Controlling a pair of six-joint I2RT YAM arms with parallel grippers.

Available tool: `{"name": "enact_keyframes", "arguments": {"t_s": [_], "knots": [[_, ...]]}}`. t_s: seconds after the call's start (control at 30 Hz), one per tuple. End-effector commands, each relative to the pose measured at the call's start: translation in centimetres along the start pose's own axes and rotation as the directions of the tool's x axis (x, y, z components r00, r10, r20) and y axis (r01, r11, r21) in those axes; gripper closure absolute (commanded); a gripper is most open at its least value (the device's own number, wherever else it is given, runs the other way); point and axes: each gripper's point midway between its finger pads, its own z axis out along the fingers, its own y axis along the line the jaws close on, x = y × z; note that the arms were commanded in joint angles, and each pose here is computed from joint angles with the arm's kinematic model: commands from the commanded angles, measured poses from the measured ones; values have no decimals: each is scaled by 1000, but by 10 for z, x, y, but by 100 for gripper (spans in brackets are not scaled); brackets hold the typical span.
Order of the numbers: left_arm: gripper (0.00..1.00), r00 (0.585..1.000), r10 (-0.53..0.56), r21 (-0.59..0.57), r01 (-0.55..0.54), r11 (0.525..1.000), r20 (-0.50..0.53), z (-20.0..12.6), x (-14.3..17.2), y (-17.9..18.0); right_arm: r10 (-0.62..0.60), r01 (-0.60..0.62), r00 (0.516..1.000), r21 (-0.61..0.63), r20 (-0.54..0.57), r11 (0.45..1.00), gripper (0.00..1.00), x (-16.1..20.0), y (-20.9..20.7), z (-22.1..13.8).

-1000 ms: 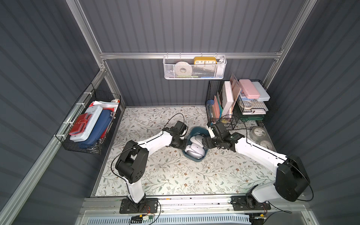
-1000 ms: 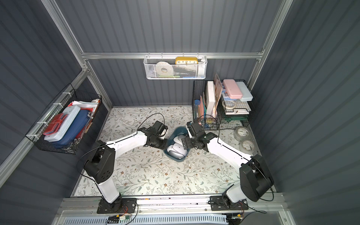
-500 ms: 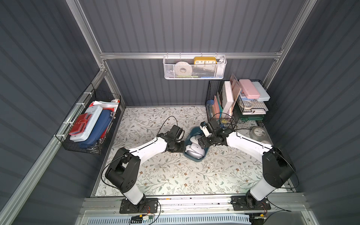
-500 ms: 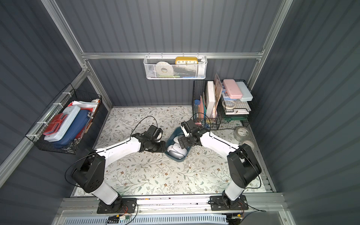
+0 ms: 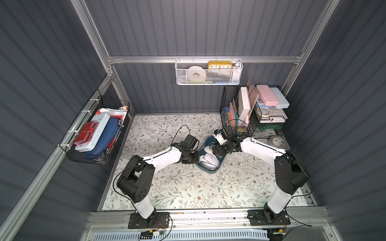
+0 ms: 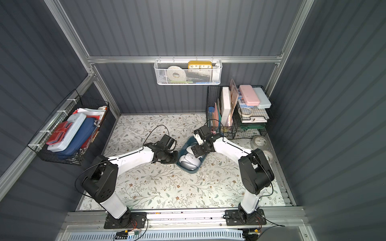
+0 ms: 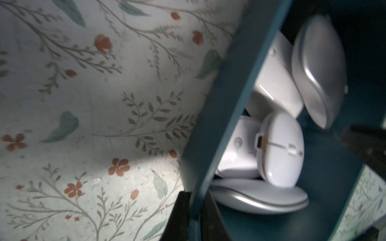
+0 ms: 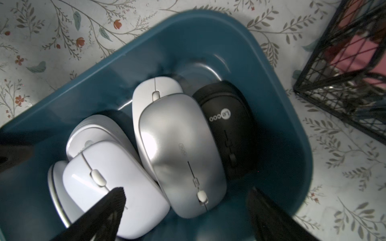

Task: Take out the mouse from the storage box
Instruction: Adjust the storage box at the center of the board.

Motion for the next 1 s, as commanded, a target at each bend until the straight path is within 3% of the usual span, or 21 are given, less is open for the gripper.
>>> {"name": "enact_keyframes", "arguments": {"t_s": [0.0,0.17,0.5,0.77,0.97], "knots": [[100,996,82,-38,-83,996,-22,4,-8,9,-8,8,1000,-14,7,1000,4,-5,2,-3],[100,980,197,-74,-199,977,-28,4,-32,17,-7,7,1000,-8,9,1000,3,-5,1,-3],[100,931,364,-36,-365,930,-33,0,-70,-1,23,-22,999,34,-24,999,3,4,-8,9],[100,923,381,-4,-381,924,-49,9,-67,1,75,-75,997,-5,-23,997,4,1,-19,15],[94,937,345,-27,-347,937,-57,16,-71,10,69,-71,997,-37,-47,997,9,1,-14,23]]}}
